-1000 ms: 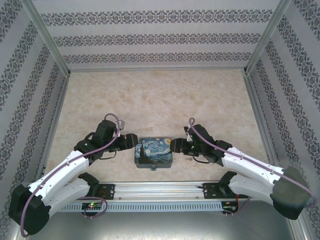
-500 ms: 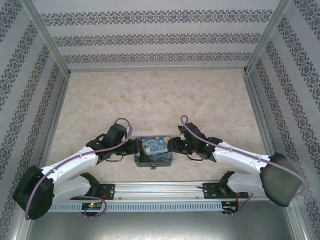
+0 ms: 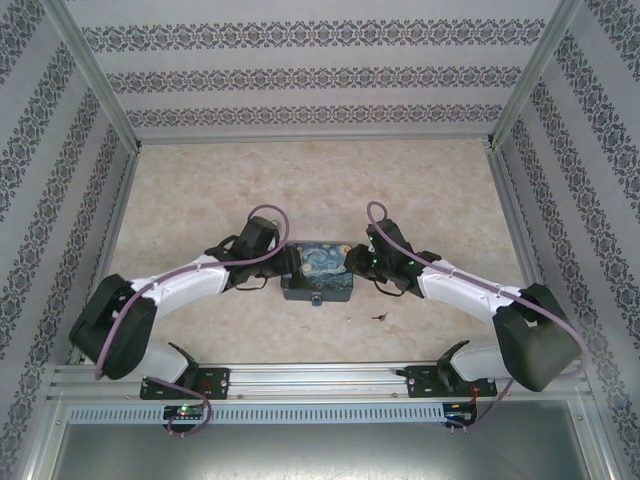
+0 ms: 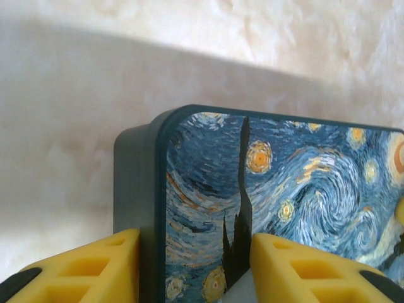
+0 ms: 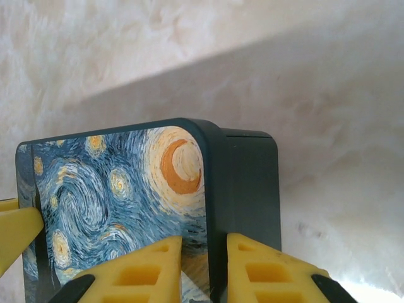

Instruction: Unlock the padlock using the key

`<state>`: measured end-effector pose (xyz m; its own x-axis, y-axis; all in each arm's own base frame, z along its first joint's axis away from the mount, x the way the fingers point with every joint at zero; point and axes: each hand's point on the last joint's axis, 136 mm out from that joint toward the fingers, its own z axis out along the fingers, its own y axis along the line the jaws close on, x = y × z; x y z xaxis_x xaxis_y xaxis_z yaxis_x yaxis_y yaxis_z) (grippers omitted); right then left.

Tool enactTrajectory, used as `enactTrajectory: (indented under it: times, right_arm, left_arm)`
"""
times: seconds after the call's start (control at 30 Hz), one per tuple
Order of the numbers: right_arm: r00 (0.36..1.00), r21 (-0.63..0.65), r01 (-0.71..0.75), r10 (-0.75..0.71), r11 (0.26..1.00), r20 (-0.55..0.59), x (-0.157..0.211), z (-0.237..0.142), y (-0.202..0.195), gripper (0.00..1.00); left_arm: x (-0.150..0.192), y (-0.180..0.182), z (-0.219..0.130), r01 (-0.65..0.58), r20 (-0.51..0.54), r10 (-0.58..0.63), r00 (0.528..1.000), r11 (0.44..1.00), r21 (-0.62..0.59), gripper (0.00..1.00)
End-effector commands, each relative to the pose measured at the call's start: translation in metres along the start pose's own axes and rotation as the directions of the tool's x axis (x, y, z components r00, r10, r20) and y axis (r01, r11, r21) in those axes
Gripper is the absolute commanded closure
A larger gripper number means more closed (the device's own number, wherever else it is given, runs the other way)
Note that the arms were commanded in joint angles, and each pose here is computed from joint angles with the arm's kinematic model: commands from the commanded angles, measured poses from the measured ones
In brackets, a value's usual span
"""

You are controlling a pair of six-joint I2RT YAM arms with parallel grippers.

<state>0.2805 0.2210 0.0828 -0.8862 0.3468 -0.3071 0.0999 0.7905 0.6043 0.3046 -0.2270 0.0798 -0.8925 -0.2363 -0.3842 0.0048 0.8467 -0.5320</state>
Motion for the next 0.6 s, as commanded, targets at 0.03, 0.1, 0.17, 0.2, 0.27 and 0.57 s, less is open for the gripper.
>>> enactTrajectory:
  times: [0.03, 0.1, 0.17, 0.2, 0.27, 0.57]
  right_arm:
    - [0.999, -0.109, 0.034, -0.038, 0.993, -0.026, -0.010, 0.007, 0.035, 0.78]
    - [1.000, -0.102, 0.021, -0.023, 0.995, -0.019, -0.016, 0.009, 0.033, 0.77]
    - [1.000, -0.107, 0.007, -0.008, 0.994, -0.014, -0.021, 0.010, 0.032, 0.74]
    - [1.000, -0.107, 0.002, -0.003, 0.994, -0.013, -0.022, 0.010, 0.032, 0.72]
    - [1.000, -0.112, -0.009, 0.008, 0.994, -0.012, -0.026, 0.011, 0.032, 0.68]
    - [1.000, -0.135, -0.025, 0.025, 0.991, 0.001, -0.036, 0.005, 0.036, 0.52]
  left_arm:
    - [-0.010, -0.026, 0.023, -0.071, -0.030, 0.074, 0.997, 0.994, 0.079, 0.52]
    - [-0.015, -0.026, 0.026, -0.076, -0.025, 0.078, 0.997, 0.995, 0.072, 0.50]
    - [-0.019, -0.022, 0.026, -0.074, -0.020, 0.076, 0.997, 0.995, 0.059, 0.48]
    - [-0.021, -0.020, 0.026, -0.073, -0.016, 0.074, 0.997, 0.996, 0.055, 0.46]
    - [-0.024, -0.014, 0.025, -0.063, -0.008, 0.063, 0.998, 0.997, 0.043, 0.43]
    - [-0.034, -0.006, 0.015, -0.046, 0.020, 0.045, 0.999, 0.998, 0.044, 0.34]
